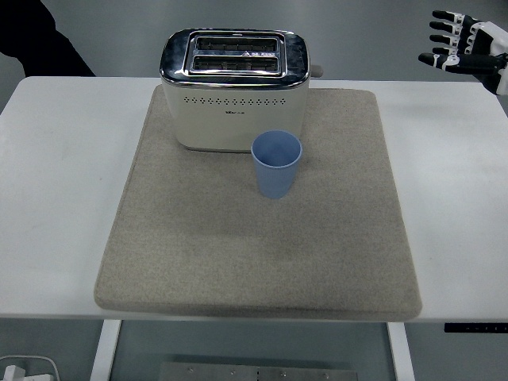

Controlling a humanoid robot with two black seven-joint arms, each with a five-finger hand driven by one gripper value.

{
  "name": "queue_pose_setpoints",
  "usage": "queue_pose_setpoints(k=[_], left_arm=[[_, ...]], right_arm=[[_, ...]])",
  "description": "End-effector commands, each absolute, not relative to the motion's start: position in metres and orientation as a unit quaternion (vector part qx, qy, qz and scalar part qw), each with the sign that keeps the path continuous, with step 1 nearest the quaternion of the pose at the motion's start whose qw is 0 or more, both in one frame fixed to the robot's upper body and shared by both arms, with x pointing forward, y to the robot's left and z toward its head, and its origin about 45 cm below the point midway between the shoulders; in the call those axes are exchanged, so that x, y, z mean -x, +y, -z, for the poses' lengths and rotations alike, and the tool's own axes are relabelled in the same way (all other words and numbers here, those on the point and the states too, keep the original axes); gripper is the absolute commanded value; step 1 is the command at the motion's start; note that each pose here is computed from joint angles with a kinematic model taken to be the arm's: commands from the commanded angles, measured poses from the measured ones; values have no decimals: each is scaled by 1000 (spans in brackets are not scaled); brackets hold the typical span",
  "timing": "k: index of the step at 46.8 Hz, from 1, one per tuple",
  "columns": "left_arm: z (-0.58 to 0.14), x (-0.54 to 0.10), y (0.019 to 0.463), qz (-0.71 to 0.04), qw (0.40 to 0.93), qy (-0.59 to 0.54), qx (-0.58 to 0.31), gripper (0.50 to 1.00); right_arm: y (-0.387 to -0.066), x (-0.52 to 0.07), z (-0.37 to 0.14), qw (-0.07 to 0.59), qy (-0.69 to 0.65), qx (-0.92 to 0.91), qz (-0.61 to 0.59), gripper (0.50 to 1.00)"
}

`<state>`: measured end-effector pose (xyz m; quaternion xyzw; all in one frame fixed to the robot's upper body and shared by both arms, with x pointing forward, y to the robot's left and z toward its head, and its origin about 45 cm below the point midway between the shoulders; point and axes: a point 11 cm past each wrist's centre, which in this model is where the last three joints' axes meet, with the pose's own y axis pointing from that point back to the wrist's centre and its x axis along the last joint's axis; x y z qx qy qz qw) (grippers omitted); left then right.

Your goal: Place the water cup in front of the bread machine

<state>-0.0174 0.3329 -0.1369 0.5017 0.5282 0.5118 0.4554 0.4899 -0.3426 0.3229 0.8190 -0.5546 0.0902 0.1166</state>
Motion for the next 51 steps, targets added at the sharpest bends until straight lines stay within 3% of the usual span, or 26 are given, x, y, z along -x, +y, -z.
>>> queue_pose_setpoints(k=[1,33,51], left_arm=[[137,17,333,-512,455,528,-502,1000],[137,17,333,-512,455,528,-502,1000],[137,17,333,-512,455,528,-502,1000]], right_arm=[[-338,-488,-321,103,-543,-829,-83,932],[-336,-478,-318,20,-517,-855,-30,932],[-336,-481,-321,7,-545,-837,-39,932]])
